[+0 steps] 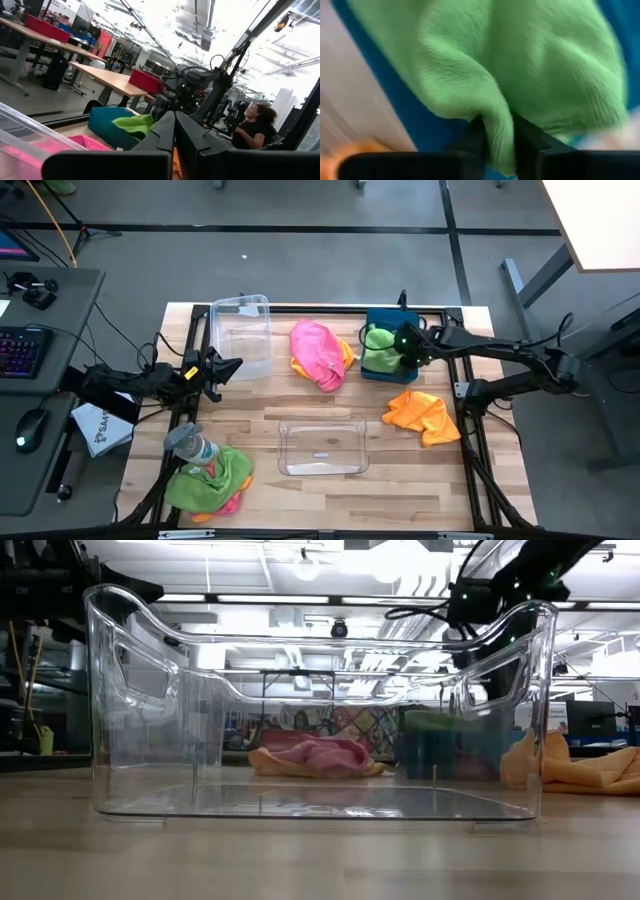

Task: Sort microfiber towel by color & place in baskets
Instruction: Put the top green microfiber towel into the blue bin, then put the green microfiber towel into the blue bin

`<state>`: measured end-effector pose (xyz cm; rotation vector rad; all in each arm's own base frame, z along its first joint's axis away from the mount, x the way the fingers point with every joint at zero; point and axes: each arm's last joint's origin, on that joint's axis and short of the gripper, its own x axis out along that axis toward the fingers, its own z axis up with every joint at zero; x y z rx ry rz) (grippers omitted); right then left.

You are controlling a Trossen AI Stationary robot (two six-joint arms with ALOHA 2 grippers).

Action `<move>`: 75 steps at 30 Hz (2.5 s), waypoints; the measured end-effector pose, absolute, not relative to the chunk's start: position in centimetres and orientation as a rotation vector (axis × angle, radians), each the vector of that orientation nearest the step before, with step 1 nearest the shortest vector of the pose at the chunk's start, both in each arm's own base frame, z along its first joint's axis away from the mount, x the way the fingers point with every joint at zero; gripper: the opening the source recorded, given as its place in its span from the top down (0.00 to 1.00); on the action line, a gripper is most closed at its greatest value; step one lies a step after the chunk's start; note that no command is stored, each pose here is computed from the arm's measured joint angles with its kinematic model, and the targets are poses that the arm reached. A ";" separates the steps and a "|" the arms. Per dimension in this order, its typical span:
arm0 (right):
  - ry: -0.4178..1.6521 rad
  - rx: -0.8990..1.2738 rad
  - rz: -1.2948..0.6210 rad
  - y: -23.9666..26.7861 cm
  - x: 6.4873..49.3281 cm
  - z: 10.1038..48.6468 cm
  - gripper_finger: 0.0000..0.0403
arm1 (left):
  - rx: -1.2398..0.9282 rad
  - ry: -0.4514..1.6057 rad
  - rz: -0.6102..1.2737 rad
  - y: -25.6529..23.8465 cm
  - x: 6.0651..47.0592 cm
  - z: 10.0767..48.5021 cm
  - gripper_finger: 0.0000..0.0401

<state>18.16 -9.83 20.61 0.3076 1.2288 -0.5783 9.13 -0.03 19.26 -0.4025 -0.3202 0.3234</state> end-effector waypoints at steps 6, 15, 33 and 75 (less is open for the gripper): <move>1.213 0.225 -0.587 -10.4 18.7 22.7 0.64 | -0.403 -0.320 0.323 0.0 9.1 19.3 1.00; 1.290 0.299 -0.618 -10.6 19.2 21.9 0.49 | -0.403 -0.320 0.323 0.0 9.1 19.3 1.00; 0.809 0.635 -0.195 -9.6 23.2 33.8 0.35 | -0.403 -0.320 0.323 0.0 9.1 19.3 1.00; 0.415 0.569 0.019 -7.4 26.7 37.2 0.35 | -0.194 0.691 0.131 -0.1 20.6 36.6 0.71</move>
